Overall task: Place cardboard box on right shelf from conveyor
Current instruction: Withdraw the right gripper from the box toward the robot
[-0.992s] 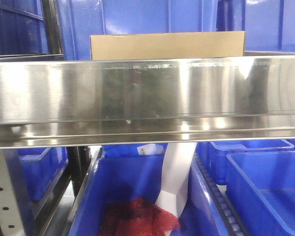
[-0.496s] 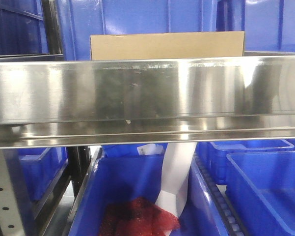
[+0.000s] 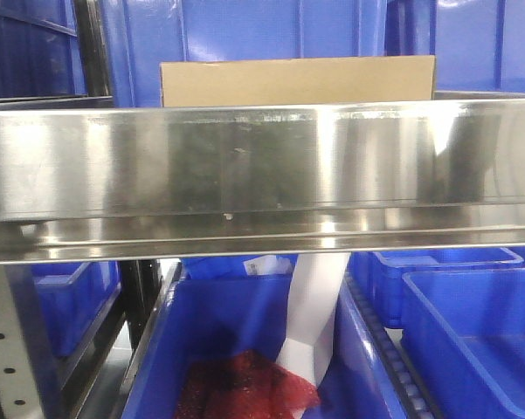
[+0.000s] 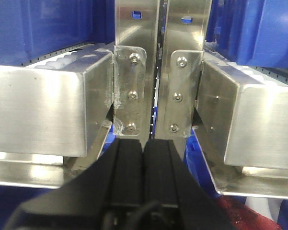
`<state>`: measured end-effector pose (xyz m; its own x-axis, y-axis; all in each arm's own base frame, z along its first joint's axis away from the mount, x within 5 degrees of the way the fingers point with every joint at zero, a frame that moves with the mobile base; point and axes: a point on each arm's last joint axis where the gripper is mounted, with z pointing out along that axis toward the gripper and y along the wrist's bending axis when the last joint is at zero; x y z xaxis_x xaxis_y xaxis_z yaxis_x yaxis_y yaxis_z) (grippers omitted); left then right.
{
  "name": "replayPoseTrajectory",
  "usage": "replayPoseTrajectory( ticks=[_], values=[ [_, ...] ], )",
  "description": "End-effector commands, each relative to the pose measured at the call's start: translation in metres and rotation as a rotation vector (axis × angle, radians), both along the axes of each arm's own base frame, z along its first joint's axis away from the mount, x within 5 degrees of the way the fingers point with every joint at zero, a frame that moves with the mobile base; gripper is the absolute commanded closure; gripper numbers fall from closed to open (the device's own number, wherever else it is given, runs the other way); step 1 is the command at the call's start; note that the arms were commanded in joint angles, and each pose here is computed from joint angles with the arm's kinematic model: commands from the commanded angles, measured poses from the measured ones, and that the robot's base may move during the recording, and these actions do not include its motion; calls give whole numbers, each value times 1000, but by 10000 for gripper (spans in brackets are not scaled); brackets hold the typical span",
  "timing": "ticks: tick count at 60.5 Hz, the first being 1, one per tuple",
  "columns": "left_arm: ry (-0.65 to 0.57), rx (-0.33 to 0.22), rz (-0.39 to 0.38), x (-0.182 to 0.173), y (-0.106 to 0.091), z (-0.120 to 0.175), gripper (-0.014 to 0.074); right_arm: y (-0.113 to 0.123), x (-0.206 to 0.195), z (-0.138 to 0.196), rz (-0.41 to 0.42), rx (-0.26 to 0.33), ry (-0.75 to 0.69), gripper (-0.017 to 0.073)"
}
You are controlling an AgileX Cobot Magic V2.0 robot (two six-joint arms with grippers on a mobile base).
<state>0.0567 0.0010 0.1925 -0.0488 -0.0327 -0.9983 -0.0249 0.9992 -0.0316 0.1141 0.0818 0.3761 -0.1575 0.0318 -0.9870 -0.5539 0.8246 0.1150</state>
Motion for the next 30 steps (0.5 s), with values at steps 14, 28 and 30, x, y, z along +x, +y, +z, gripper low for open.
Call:
replayPoseTrajectory(
  ticks=[14,28,30],
  values=[
    [-91,-3,0,-1,0,6,710,-21,-8,-9,-76,10,-136,510],
    [-91,-3,0,-1,0,6,710,-56,-34,-71,-286,21,-195,510],
    [-91,-3,0,-1,0,6,710,-60,-38,-81,-327,24,-201,510]
  ],
)
